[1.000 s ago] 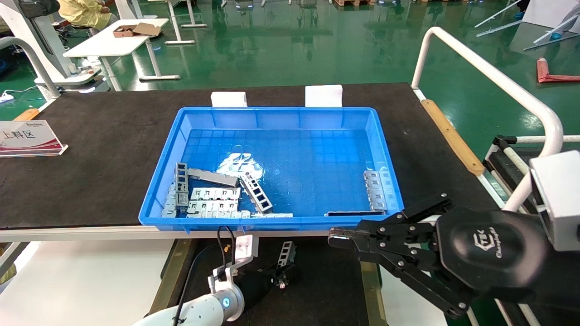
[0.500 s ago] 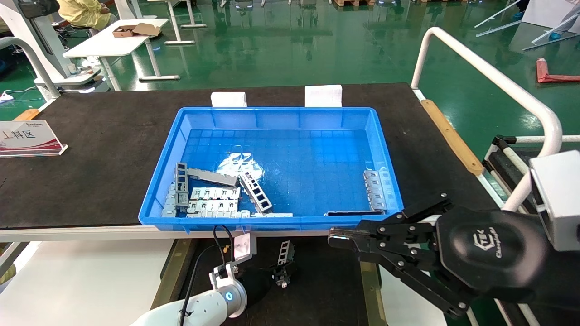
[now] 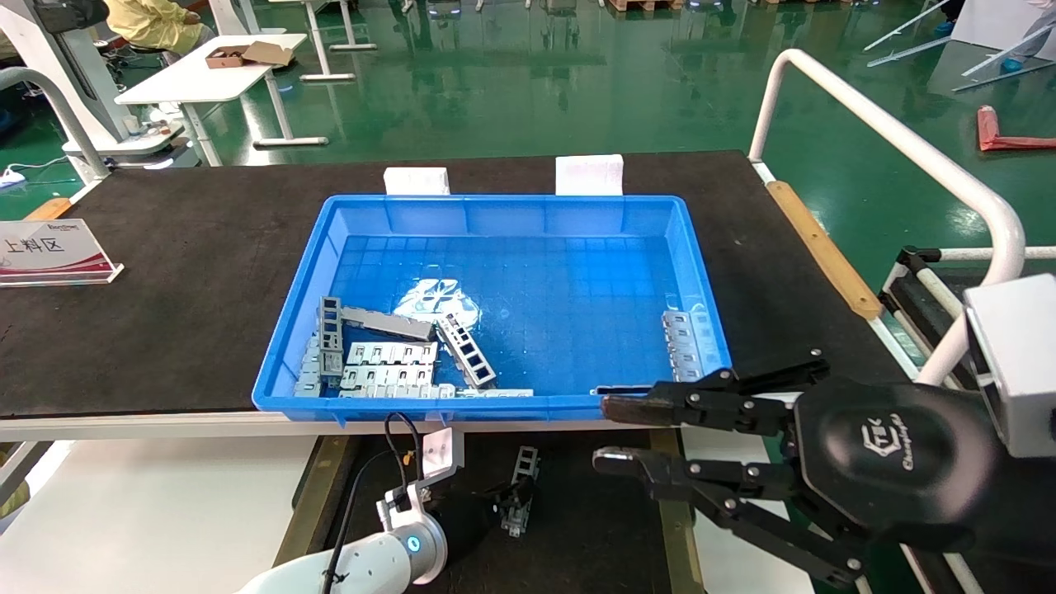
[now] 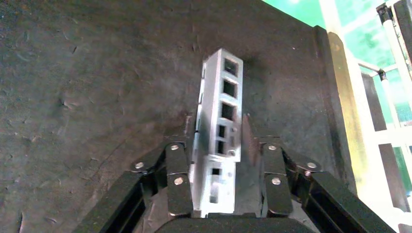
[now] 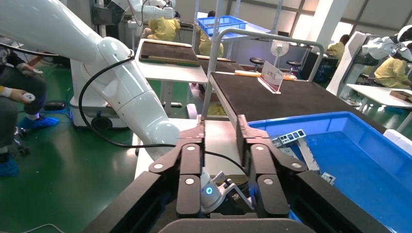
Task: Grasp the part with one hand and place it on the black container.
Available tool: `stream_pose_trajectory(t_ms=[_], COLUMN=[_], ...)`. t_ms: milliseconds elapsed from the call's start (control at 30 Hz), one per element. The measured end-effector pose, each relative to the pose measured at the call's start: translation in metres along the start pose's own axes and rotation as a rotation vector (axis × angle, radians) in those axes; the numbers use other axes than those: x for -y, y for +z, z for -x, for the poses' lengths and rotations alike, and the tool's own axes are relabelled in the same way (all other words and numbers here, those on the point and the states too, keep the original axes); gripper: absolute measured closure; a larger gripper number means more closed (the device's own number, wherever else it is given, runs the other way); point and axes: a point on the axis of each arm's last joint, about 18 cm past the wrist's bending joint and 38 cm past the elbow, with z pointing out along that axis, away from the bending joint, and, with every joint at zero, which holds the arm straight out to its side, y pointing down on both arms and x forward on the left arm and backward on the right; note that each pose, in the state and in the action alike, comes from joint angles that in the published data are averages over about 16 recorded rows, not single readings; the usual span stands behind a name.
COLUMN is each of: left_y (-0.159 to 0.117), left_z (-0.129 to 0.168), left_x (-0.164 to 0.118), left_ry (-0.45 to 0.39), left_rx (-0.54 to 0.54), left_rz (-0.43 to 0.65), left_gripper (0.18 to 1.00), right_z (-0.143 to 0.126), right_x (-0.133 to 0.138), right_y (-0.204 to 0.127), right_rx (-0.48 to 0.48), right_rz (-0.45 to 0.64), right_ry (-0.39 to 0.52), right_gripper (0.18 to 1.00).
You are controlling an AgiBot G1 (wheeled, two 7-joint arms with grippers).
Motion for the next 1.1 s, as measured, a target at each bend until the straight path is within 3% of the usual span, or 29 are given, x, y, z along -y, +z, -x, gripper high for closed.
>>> stream_pose_trajectory(t_ms=[400, 733, 1100], left_y=[-0.02, -0.049, -0.083], left_z=[-0.007, -0.002, 0.002], left_x=[0.006, 0.005, 0.008], left_ry=[0.074, 0.212, 0.377], left_rx=[-0.031, -0.079, -0.149], left_rz=[0.0, 0.015, 0.02], left_gripper=[0.59, 0.371, 0.229], right_z=[0.0, 0.0, 0.0], right_x=[0.0, 0.0, 0.0], right_y=[0.0, 0.0, 0.0], right_rx=[0.0, 0.0, 0.0], right_rz=[0.0, 0.0, 0.0], right_ry=[0.0, 0.0, 0.0], right_gripper=[0.656, 0.436, 0.264])
